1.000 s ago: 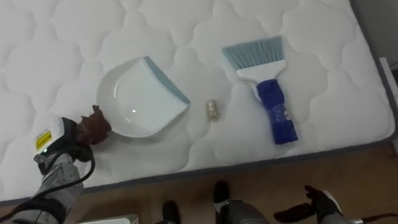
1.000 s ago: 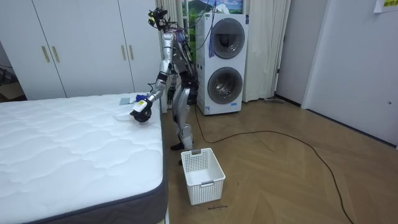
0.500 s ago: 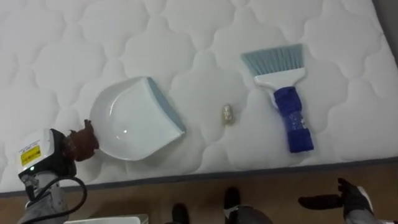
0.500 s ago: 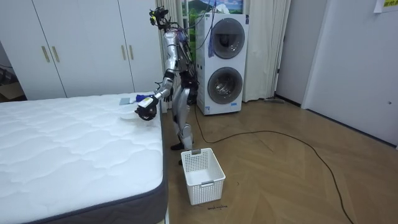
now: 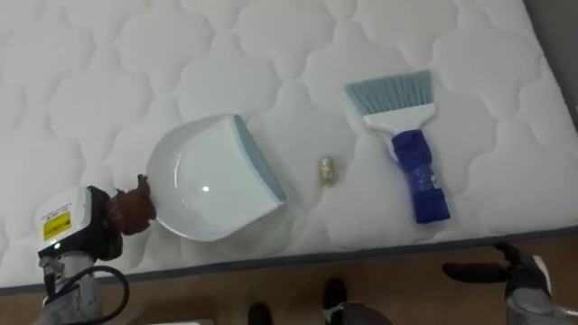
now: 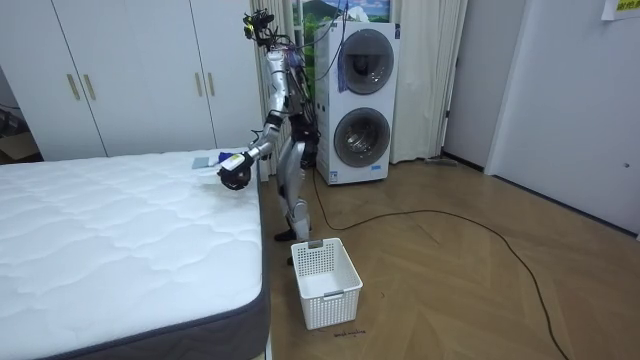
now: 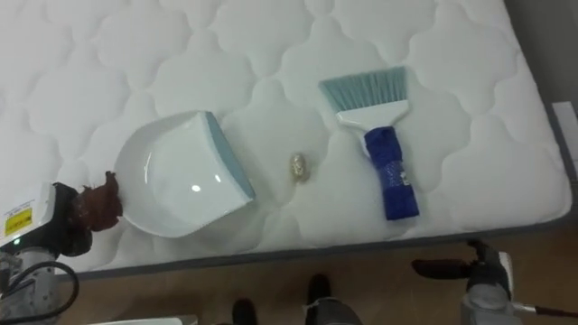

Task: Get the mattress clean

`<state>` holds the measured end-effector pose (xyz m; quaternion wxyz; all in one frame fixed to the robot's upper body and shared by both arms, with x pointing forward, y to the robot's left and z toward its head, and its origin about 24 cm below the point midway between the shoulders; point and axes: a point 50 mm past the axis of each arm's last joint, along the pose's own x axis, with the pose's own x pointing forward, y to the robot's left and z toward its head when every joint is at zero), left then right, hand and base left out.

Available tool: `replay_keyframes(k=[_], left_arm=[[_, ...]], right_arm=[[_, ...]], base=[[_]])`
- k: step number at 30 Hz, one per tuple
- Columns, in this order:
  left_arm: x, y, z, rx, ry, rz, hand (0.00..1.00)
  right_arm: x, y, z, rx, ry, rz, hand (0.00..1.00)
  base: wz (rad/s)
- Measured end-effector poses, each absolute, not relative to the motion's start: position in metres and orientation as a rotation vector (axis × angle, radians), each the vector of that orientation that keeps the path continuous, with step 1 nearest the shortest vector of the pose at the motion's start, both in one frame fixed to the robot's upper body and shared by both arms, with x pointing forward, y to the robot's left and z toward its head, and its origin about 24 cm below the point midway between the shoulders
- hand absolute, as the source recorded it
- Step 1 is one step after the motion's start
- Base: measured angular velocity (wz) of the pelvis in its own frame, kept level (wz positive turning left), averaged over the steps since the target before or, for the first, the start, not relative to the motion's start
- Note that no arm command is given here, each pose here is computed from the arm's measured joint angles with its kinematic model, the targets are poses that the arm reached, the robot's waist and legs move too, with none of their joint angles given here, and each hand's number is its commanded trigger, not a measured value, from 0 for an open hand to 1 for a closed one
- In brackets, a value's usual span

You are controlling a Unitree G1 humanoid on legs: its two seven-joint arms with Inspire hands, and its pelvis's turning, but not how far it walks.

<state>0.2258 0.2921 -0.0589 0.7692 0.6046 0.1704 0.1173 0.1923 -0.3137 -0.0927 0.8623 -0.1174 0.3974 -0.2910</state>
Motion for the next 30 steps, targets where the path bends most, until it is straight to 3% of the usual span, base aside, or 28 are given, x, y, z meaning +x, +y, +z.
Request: replay_keyframes(k=[7,14,17,30], left_arm=[[0.226,0.291,-0.059,1.309,0.358,0.248,1.0],[0.223,0.284,-0.065,1.366,0.351,0.168,1.0],[0.223,0.283,-0.066,1.4,0.349,0.136,1.0],[0.227,0.282,-0.067,1.388,0.393,0.114,1.0]], right_arm=[[0.213,-0.313,-0.074,-0.309,0.715,-0.723,0.0],[0.281,-0.308,0.003,-0.325,0.272,-0.817,0.0],[0.288,-0.303,0.021,-0.369,0.149,-0.825,0.0],[0.293,-0.279,0.015,-0.49,0.118,-0.716,0.0]], base=[[-0.18],[0.01],[0.11],[0.02]])
